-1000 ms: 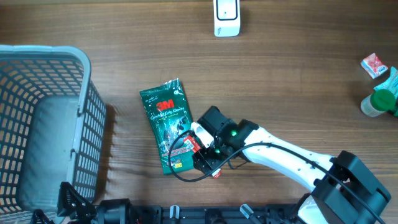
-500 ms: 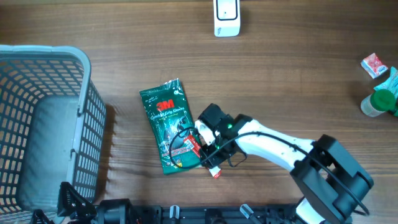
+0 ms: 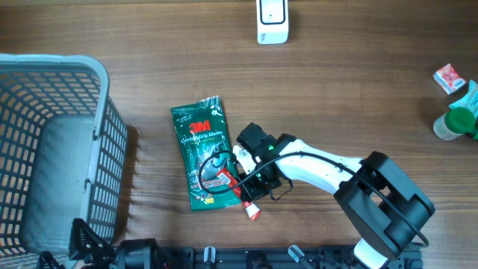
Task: Scan the item barcode
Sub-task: 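Close the right gripper on the red stick and lift it, then raise the red stick's barcode in front of the white scanner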
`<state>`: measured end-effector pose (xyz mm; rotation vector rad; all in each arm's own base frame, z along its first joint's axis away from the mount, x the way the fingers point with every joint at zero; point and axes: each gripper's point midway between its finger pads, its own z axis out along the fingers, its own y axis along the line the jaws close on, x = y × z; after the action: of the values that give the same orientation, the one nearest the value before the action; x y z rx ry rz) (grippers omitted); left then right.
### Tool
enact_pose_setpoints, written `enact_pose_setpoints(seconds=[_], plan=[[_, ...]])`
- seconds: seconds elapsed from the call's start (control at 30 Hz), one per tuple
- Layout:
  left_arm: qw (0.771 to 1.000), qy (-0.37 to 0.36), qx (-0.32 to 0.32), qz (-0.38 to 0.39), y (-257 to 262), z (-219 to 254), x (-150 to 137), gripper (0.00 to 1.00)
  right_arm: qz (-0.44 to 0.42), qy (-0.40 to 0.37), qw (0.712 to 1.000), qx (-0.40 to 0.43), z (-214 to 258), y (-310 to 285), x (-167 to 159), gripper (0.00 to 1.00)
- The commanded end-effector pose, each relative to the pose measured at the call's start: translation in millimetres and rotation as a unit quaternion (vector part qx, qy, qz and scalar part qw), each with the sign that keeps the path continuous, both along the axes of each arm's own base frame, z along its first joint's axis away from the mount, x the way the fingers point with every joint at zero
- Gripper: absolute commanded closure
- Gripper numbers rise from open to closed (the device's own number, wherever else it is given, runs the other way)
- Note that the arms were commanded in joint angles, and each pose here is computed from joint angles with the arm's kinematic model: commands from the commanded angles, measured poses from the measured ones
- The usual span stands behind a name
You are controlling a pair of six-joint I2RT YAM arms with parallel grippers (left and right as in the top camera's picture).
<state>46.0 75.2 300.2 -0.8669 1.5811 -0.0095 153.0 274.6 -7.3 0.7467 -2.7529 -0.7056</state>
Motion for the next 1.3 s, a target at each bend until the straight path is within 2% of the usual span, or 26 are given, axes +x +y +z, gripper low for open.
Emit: enact_pose_setpoints(seconds=[0.0, 0.07, 0.13, 0.23, 0.4, 0.57, 0.73, 0.97, 1.07, 1.13, 1.17, 1.27], plan=[[1.0, 0.015, -0.005, -0.002, -1, -10, 1, 0.0, -0.012, -0.011, 0.997, -0.07, -13, -26, 1, 0.96], [1.0, 0.014, -0.005, -0.002, -1, -10, 1, 0.0, -0.018, -0.043, 0.997, -0.055, 9, -21, 15, 0.96], [1.0, 0.015, -0.005, -0.002, -1, -10, 1, 0.0, -0.027, -0.117, 0.993, -0.018, 55, -12, 36, 0.95], [1.0, 0.015, -0.005, -0.002, -1, -10, 1, 0.0, -0.039, -0.192, 0.98, 0.037, 108, -9, 47, 0.95], [1.0, 0.015, -0.005, -0.002, -1, -10, 1, 0.0, -0.052, -0.283, 0.949, 0.131, 194, -19, 38, 0.95], [1.0, 0.014, -0.005, -0.002, -1, -10, 1, 0.0, -0.04, -0.337, 0.923, 0.182, 241, -39, 16, 0.95], [1.0, 0.014, -0.005, -0.002, -1, -10, 1, 0.0, -0.033, -0.334, 0.923, 0.187, 242, -39, 12, 0.95], [1.0, 0.015, -0.005, -0.002, -1, -10, 1, 0.0, -0.014, -0.313, 0.937, 0.156, 217, -33, 18, 0.95], [1.0, 0.014, -0.005, -0.002, -1, -10, 1, 0.0, -0.002, -0.324, 0.933, 0.156, 215, -27, 25, 0.96], [1.0, 0.015, -0.005, -0.002, -1, -10, 1, 0.0, 0.022, -0.375, 0.917, 0.138, 214, -28, 41, 0.95], [1.0, 0.014, -0.005, -0.002, -1, -10, 1, 0.0, 0.021, -0.411, 0.906, 0.101, 211, -35, 57, 0.95], [1.0, 0.015, -0.005, -0.002, -1, -10, 1, 0.0, -0.03, -0.488, 0.872, 0.001, 208, -57, 104, 0.95]])
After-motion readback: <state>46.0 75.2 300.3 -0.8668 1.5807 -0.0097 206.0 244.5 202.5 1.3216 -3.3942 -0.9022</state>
